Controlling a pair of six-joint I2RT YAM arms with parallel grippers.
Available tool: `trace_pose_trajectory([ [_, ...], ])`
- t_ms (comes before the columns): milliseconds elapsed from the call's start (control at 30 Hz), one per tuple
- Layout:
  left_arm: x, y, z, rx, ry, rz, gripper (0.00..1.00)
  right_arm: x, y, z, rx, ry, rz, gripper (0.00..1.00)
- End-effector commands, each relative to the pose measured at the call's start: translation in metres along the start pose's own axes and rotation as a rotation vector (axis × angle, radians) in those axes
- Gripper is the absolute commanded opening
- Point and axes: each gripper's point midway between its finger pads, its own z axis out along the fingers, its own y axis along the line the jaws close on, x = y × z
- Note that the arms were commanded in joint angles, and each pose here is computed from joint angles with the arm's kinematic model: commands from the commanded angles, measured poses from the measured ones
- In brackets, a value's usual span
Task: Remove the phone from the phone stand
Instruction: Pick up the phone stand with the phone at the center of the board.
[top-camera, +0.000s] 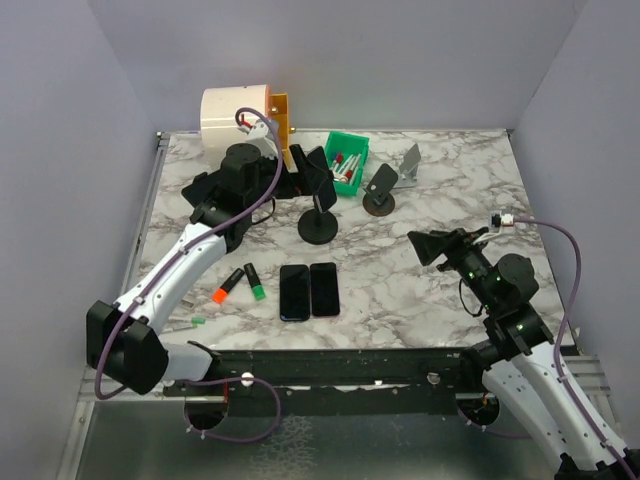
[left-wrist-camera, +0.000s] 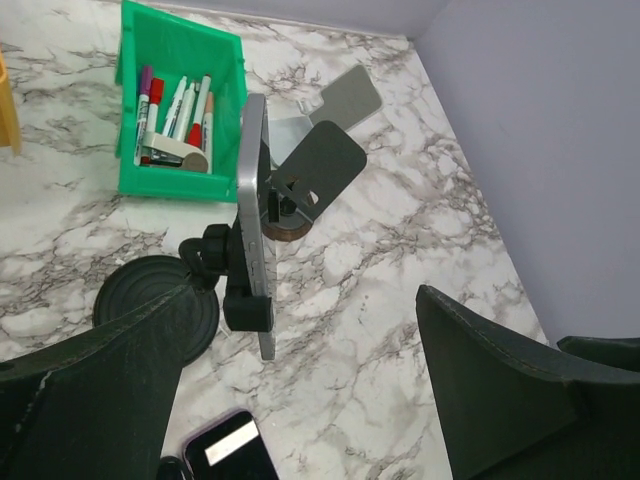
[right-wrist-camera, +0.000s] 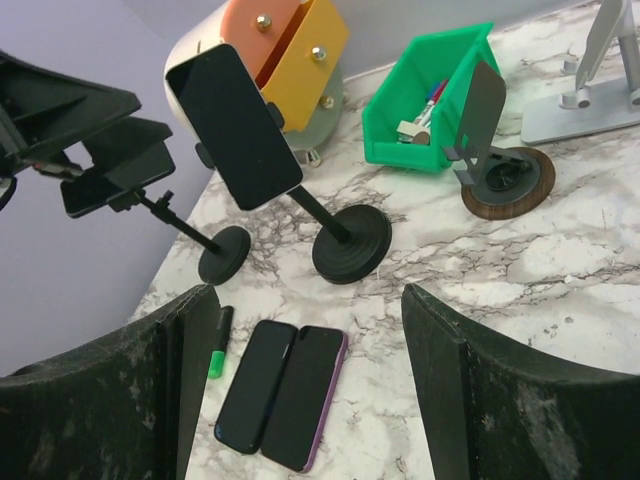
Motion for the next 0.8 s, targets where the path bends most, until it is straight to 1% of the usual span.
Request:
trace_pose_trajectory([
  [0, -0.006, -0.011, 0.012, 0.058, 0.032, 0.043, 0.9, 0.012, 0.0, -0.006, -0.022, 0.044, -0.036, 0.78],
  [233, -0.003, 0.006, 0.028, 0.007, 0.036, 0.061, 0.87, 0.012, -0.004, -0.006, -0.005, 0.049, -0.056, 0.78],
  [333, -0.003, 0.01, 0.035, 0.002, 0.043, 0.058, 0.84, 0.013, -0.004, -0.006, -0.006, 0.055, -0.058, 0.78],
  [600, -0.004, 0.008, 0.045, 0.049, 0.031, 0.043, 0.77, 0.014, -0.008, -0.004, 0.008, 0.053, -0.062, 0.78],
  [767, -0.004, 0.004, 0.052, 0.089, 0.025, 0.029, 0.69, 0.015, -0.01, -0.004, 0.018, 0.056, -0.065, 0.78],
])
